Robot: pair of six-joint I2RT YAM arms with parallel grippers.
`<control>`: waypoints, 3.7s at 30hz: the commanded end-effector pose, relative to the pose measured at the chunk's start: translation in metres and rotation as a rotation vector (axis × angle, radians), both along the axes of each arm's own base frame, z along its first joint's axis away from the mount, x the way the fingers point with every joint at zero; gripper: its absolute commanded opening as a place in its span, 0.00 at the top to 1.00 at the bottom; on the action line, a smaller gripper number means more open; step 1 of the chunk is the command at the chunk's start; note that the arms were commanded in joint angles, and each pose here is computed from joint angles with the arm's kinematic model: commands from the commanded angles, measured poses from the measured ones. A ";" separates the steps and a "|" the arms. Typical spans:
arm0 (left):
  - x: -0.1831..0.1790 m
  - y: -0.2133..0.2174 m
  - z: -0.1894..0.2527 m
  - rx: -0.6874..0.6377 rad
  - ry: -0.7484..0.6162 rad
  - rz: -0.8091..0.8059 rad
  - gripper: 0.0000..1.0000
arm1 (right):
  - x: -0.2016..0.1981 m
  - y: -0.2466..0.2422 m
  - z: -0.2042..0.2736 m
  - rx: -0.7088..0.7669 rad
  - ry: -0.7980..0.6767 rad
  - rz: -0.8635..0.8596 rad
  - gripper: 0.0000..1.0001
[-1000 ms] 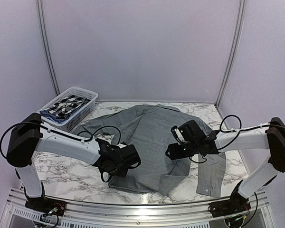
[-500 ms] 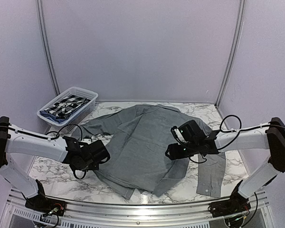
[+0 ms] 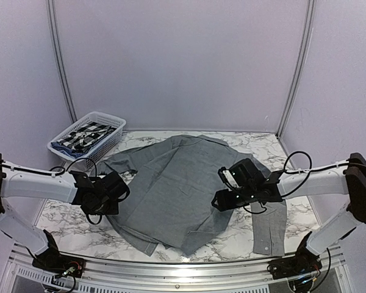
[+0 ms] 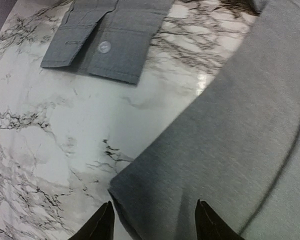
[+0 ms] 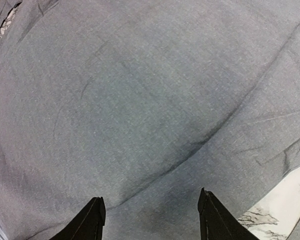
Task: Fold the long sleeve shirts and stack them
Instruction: Flatten out the crumpled shirt at the center of the board.
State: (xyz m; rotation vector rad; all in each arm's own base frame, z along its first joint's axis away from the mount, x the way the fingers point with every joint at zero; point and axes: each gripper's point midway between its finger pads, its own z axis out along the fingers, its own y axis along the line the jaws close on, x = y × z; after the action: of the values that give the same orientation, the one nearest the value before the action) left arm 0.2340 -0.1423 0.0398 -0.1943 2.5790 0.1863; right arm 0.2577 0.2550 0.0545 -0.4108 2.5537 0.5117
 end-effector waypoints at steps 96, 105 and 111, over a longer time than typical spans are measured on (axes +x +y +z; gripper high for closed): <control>0.042 -0.222 -0.009 -0.270 0.122 -0.543 0.49 | 0.162 -0.055 0.031 0.033 -0.110 -0.289 0.38; 0.031 -0.237 -0.024 -0.336 0.202 -0.535 0.50 | 0.194 -0.062 0.003 0.073 -0.046 -0.320 0.39; 0.049 -0.239 0.011 -0.354 0.112 -0.521 0.48 | 0.212 -0.081 -0.020 0.045 -0.005 -0.363 0.39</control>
State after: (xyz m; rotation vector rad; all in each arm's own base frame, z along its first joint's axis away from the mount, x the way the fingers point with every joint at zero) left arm 0.2717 -0.3804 0.0268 0.4057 2.6939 -0.4607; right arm 0.4526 0.1814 0.0322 0.0431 2.5331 0.4186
